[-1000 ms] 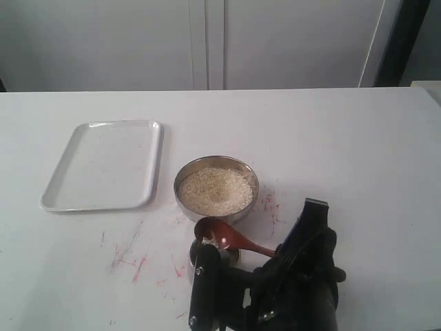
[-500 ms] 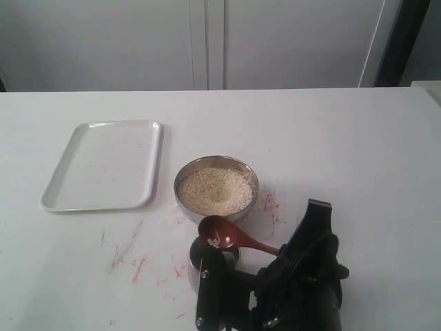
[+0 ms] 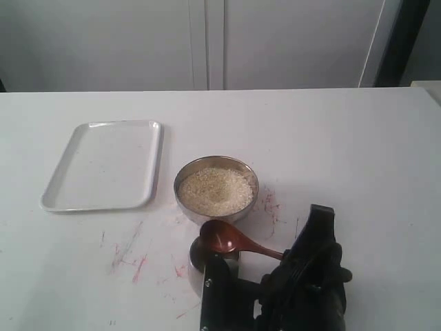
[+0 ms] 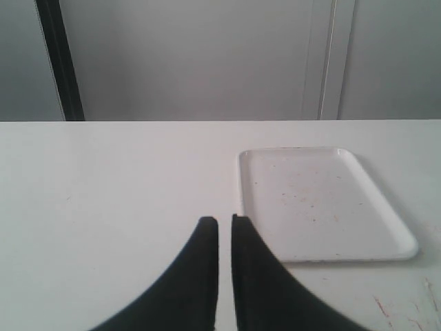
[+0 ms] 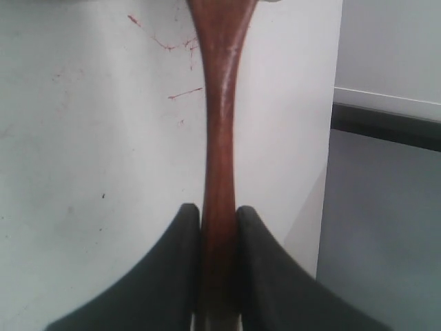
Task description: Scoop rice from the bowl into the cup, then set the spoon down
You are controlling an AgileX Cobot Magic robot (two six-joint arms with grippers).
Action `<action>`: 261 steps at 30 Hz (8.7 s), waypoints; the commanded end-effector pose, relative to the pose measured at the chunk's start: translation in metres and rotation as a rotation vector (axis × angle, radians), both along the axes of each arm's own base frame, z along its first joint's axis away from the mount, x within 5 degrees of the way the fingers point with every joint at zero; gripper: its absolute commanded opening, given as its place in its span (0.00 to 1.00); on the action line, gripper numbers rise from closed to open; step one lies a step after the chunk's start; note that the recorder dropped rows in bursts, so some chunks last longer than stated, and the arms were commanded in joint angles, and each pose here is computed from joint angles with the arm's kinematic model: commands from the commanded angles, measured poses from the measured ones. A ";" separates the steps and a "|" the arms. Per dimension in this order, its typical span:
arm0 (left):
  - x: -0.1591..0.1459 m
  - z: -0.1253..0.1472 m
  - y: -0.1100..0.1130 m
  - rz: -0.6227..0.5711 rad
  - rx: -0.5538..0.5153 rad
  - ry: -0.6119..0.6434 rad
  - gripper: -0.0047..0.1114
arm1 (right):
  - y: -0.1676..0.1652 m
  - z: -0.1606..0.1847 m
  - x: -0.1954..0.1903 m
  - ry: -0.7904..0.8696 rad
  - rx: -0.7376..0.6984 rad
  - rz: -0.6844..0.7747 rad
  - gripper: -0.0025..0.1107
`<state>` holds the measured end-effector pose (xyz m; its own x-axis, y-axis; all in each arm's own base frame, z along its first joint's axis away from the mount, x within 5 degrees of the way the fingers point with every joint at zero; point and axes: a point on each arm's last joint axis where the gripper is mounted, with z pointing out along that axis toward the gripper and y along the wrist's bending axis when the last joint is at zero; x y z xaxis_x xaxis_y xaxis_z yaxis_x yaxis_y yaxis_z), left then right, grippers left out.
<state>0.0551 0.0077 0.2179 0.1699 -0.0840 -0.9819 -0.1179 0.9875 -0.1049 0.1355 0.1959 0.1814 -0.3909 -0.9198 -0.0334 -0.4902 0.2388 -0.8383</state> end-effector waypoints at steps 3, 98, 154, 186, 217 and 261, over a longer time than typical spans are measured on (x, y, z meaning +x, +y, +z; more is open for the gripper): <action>0.000 0.003 0.000 -0.005 -0.008 -0.012 0.16 | 0.001 0.001 0.001 -0.047 0.000 0.026 0.02; 0.000 0.003 0.000 -0.005 -0.008 -0.012 0.16 | 0.157 0.121 0.212 0.305 1.284 -0.469 0.02; 0.000 0.003 0.000 -0.005 -0.008 -0.012 0.16 | 0.168 -0.042 0.294 0.271 1.321 -0.609 0.02; 0.000 0.003 0.000 -0.005 -0.008 -0.012 0.16 | 0.169 -0.038 0.296 0.261 1.342 -0.584 0.31; 0.000 0.003 0.000 -0.005 -0.008 -0.012 0.16 | 0.148 0.089 0.266 0.263 1.082 -0.204 0.26; 0.000 0.003 0.000 -0.005 -0.008 -0.012 0.16 | -0.081 0.156 0.068 -0.009 1.126 0.071 0.12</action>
<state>0.0551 0.0077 0.2179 0.1699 -0.0840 -0.9819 -0.1179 0.9875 -0.1049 0.2170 0.1243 0.3394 -0.3347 -0.3896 -0.8580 -0.5331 0.8291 -0.1686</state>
